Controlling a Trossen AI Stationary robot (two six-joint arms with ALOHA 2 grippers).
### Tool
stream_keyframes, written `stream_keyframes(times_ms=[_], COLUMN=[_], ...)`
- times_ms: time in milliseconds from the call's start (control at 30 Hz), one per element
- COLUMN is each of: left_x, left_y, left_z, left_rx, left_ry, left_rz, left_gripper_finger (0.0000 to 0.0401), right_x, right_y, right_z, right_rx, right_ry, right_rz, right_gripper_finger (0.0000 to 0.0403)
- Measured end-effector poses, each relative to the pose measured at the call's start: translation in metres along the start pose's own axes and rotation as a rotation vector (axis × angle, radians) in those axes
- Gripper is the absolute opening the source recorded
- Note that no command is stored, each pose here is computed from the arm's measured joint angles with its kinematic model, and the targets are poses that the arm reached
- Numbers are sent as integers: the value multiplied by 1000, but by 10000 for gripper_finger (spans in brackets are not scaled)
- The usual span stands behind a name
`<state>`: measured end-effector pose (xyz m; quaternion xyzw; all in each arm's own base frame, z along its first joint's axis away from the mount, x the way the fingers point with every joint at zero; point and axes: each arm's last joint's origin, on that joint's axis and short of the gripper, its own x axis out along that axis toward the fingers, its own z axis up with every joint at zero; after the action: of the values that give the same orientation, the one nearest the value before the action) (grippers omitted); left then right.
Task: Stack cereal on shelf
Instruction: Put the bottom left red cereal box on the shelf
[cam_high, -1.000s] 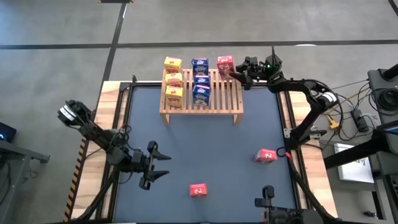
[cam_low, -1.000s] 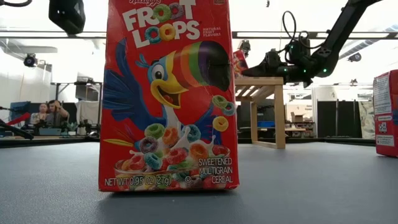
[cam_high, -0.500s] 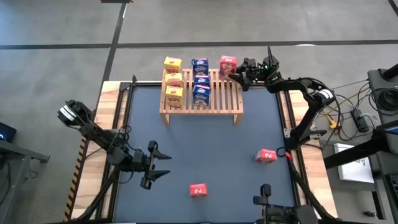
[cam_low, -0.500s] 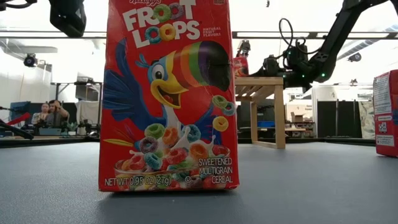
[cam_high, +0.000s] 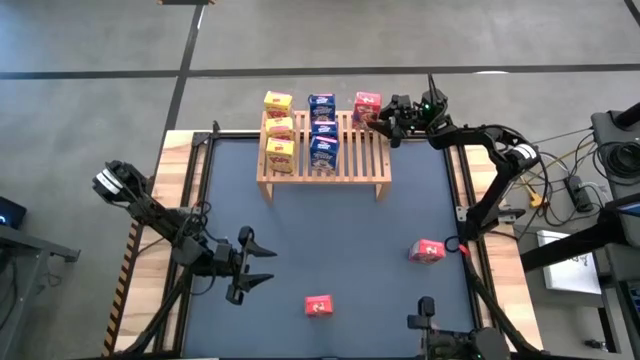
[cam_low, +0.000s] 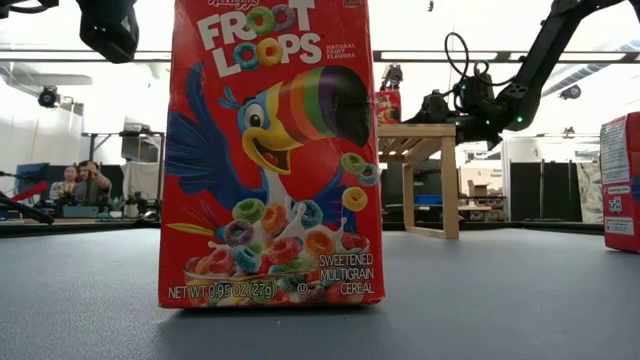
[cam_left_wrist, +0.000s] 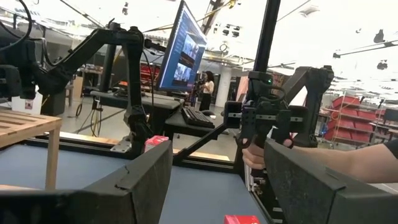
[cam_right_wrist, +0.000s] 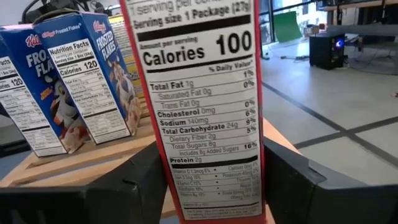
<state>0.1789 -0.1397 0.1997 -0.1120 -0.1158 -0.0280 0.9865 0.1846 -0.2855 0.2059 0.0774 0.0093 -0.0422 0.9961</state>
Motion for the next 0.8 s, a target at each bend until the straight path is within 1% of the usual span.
stream_keyframes(times_ms=[233, 400, 600, 733, 800], left_x=[0, 1, 2, 3, 3], left_y=[0, 1, 2, 2, 2], left_z=[-1, -2, -7, -12, -14], left_rx=[0, -4, -22, -35, -34], left_ry=[6, 8, 25, 42, 46], left_rz=[0, 5, 14, 15, 16], left_gripper_finger=[237, 237, 237, 237, 237], right_x=[-1, -3, -8, -13, -15], right_y=[2, 6, 14, 20, 23], right_z=[6, 14, 25, 30, 32], right_rx=[7, 3, -21, -34, -49], right_ry=[27, 46, 80, 114, 132], right_rz=[7, 6, -9, -84, -103], right_gripper_finger=[269, 298, 311, 309, 307])
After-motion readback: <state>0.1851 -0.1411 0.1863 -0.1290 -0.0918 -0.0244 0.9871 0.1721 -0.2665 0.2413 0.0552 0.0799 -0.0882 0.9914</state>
